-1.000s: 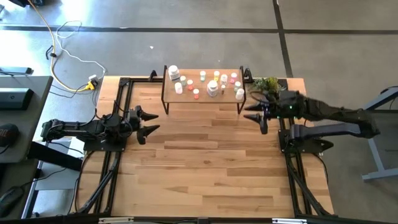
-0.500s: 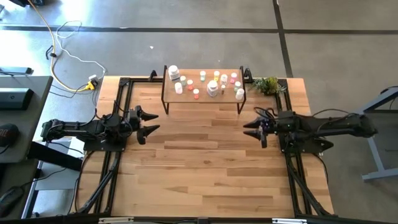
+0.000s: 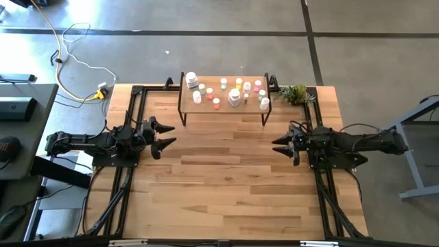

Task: Pick and place medicine bottles onto shelf by color
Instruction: Return to Home Position

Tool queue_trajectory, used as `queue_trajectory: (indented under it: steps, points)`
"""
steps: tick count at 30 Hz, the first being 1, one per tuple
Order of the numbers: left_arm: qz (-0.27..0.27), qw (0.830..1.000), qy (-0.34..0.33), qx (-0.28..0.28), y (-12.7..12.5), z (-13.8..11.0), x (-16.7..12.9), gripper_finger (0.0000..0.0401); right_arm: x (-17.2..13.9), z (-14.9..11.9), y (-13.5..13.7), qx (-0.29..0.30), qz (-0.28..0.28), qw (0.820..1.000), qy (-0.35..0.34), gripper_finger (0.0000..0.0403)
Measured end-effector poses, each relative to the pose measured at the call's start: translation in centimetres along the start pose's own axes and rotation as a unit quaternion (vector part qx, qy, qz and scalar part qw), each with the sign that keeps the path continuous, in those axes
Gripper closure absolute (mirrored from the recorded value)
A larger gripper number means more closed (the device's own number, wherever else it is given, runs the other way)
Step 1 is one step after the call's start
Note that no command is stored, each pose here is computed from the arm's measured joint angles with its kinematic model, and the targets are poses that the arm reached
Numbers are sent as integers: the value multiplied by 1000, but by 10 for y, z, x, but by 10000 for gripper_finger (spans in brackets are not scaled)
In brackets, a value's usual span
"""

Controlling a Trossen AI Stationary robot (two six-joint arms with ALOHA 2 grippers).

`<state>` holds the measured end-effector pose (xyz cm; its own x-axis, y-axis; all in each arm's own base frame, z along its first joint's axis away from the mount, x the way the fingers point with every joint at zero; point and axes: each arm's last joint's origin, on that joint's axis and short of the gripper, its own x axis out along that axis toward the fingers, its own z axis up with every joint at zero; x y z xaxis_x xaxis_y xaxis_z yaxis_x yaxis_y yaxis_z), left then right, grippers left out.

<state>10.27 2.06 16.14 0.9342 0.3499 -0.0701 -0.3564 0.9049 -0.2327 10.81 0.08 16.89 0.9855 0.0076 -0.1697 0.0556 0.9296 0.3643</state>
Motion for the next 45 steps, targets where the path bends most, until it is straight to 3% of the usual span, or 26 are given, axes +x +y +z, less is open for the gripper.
queue_trajectory:
  steps: [3,14,45]
  points:
    - [0,1000,0,0,0,0,0,144,0,-11,-5,19,-1,1000,3,249]
    - [0,1000,0,0,0,0,0,144,1,-12,-5,58,0,998,-19,249]
    - [0,1000,0,0,0,0,0,144,1,-13,-5,57,2,998,-17,249]
